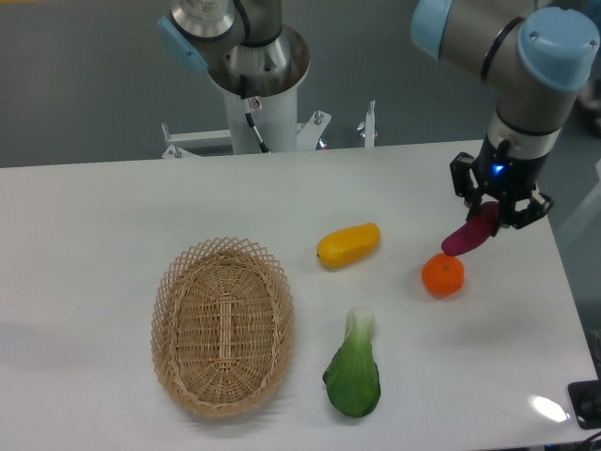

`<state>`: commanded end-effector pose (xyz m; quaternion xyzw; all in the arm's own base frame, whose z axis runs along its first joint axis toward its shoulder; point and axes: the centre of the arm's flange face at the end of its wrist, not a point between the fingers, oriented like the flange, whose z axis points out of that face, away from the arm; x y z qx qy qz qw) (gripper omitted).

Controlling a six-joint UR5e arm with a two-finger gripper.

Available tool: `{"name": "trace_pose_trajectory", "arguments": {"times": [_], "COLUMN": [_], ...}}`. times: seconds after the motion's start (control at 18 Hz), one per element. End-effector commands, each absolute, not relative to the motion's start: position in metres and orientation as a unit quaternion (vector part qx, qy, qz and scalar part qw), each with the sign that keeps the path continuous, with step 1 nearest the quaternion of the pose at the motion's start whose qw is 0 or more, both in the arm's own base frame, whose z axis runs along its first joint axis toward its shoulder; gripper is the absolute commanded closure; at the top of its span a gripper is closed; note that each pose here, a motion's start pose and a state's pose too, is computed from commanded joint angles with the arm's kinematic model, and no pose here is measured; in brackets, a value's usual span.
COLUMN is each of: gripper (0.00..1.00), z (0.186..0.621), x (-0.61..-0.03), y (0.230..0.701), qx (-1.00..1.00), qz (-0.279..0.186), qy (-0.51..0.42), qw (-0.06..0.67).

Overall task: Place the sweet potato in the basket
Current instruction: 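Lift the held purple sweet potato slightly with the gripper, then carry the sweet potato over the wicker basket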

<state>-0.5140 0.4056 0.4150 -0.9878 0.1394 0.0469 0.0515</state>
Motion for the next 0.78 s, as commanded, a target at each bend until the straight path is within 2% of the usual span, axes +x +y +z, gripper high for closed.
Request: {"name": "trace_pose_trajectory", "arguments": {"times": [0.28, 0.5, 0.78], "gripper": [0.7, 0.7, 0.69], "z": [0.405, 0.385, 0.364], "x": [-0.468, -0.408, -0.328], "y": [0.456, 0.5, 0.539], "qx": [-0.993, -0.996, -0.994], "qz": [0.04, 0.044, 0.046], "qy": [0.094, 0.045, 0.042], "qw": [0.059, 0.07, 0.084]}}
